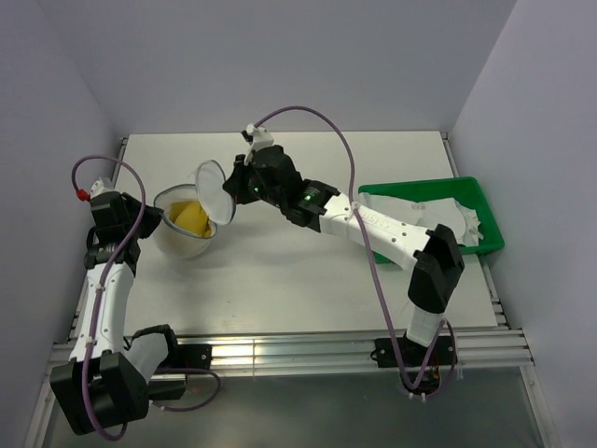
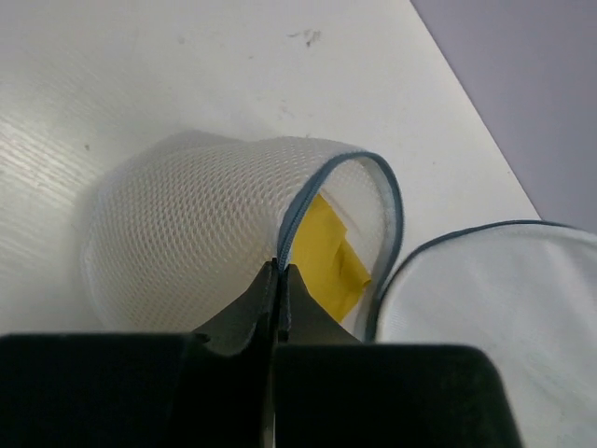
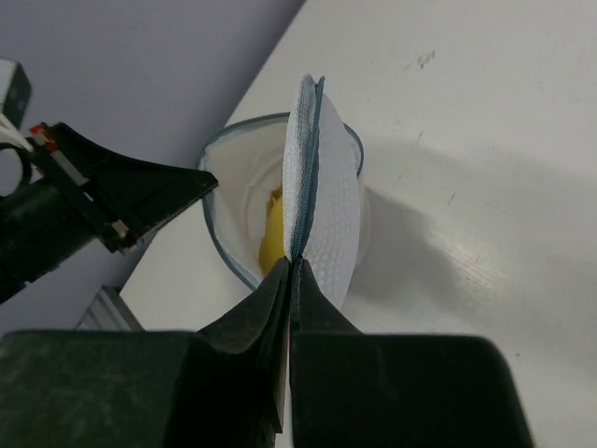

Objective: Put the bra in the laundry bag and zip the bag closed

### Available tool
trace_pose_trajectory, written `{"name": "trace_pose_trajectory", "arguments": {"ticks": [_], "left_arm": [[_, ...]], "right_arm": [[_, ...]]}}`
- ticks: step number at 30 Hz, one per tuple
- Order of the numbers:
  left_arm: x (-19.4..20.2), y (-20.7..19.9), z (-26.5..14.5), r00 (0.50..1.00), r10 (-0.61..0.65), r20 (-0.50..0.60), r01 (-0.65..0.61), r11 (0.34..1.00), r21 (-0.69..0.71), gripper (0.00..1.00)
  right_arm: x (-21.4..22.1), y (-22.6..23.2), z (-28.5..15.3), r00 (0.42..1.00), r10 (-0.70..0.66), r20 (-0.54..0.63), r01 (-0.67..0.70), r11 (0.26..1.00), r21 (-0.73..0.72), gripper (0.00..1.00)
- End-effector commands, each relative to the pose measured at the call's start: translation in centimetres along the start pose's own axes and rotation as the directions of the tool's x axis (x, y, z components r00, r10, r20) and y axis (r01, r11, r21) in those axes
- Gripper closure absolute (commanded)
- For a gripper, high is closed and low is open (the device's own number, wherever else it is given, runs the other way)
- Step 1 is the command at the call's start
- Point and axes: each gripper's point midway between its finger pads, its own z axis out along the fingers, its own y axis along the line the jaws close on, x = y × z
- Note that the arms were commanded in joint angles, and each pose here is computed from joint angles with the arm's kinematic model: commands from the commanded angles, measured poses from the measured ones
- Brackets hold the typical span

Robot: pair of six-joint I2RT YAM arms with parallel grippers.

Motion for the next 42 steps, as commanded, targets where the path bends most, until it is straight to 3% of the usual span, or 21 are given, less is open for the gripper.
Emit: {"name": "trace_pose_trajectory", "arguments": {"ticks": [1,3,4,6,10,11,13,18,20,22,24,26,27,28,29,31,33,36,42], "left_arm": [[-0.3,0.2,0.1,1.000,0.024,-0.007,-0.024,1.000,0.019,0.95],[-0.7,-0.1,-0.2,0.999,0.033,0.010,-0.033,0.999,0.028,0.88],[-0.9,-0.2,-0.4,0.999,0.034,0.021,-0.034,0.999,0.025,0.66],[-1.0,-0.3,-0.5,0.999,0.035,0.025,-0.036,0.999,0.034,0.38],[-2.2,-2.3,-1.9,0.997,0.061,0.057,-0.066,0.993,0.094,0.21],[-2.0,-2.8,-2.3,0.996,0.076,0.051,-0.080,0.991,0.103,0.20],[-2.7,-4.9,-3.4,0.989,0.126,0.077,-0.136,0.981,0.141,0.18],[-1.7,-10.3,-6.7,0.962,0.247,0.113,-0.270,0.916,0.295,0.19],[-0.6,-12.2,-8.5,0.949,0.290,0.122,-0.314,0.867,0.387,0.21],[0.5,-13.3,-9.8,0.942,0.316,0.111,-0.330,0.818,0.472,0.23],[1.7,-13.9,-10.5,0.937,0.339,0.090,-0.333,0.780,0.530,0.25],[3.8,-14.9,-11.7,0.928,0.370,0.040,-0.310,0.711,0.631,0.26],[4.6,-15.3,-12.2,0.921,0.389,0.026,-0.306,0.680,0.667,0.27],[5.8,-15.6,-12.6,0.909,0.418,0.002,-0.297,0.642,0.707,0.27],[6.6,-16.1,-13.1,0.899,0.439,0.001,-0.298,0.608,0.736,0.27],[7.8,-16.0,-13.0,0.877,0.481,0.004,-0.317,0.571,0.758,0.27],[9.1,-16.0,-13.0,0.857,0.515,-0.004,-0.329,0.554,0.765,0.28],[10.7,-15.8,-13.2,0.828,0.560,-0.019,-0.344,0.535,0.772,0.29],[11.7,-14.9,-13.8,0.808,0.589,-0.002,-0.387,0.533,0.752,0.30]], "right_arm": [[2.7,-1.4,2.5,0.997,0.077,-0.023,-0.077,0.997,0.032,1.00],[3.9,-2.6,3.1,0.995,0.095,-0.036,-0.093,0.994,0.059,1.00],[4.7,-3.0,3.4,0.993,0.105,-0.051,-0.101,0.993,0.064,1.00],[5.7,-3.9,3.6,0.989,0.133,-0.060,-0.128,0.989,0.077,1.00],[7.0,-5.4,3.7,0.986,0.148,-0.071,-0.139,0.983,0.116,1.00],[7.2,-5.9,3.7,0.986,0.148,-0.079,-0.137,0.982,0.131,1.00],[6.8,-7.1,3.6,0.985,0.158,-0.074,-0.146,0.978,0.148,0.89],[5.0,-9.1,1.4,0.991,0.110,-0.079,-0.094,0.977,0.192,0.34],[3.6,-10.3,-0.8,0.995,0.091,-0.045,-0.079,0.972,0.220,0.25],[1.4,-11.3,-3.5,0.997,0.082,0.014,-0.083,0.967,0.242,0.22],[2.0,-15.5,-5.7,0.995,0.093,0.021,-0.094,0.937,0.337,0.23],[0.1,-19.7,-9.2,0.987,0.116,0.111,-0.153,0.891,0.427,0.24],[2.1,-22.6,-10.6,0.987,0.128,0.100,-0.162,0.852,0.499,0.26],[1.4,-24.3,-12.8,0.980,0.128,0.153,-0.191,0.819,0.541,0.27],[2.8,-28.7,-15.2,0.975,0.144,0.171,-0.221,0.733,0.643,0.28],[3.2,-32.0,-18.3,0.965,0.142,0.222,-0.260,0.649,0.715,0.28],[4.9,-36.6,-21.5,0.957,0.158,0.242,-0.289,0.525,0.801,0.24],[6.4,-40.8,-24.1,0.952,0.176,0.252,-0.302,0.393,0.868,0.10],[7.6,-44.7,-23.6,0.945,0.246,0.215,-0.286,0.304,0.909,0.10]]}}
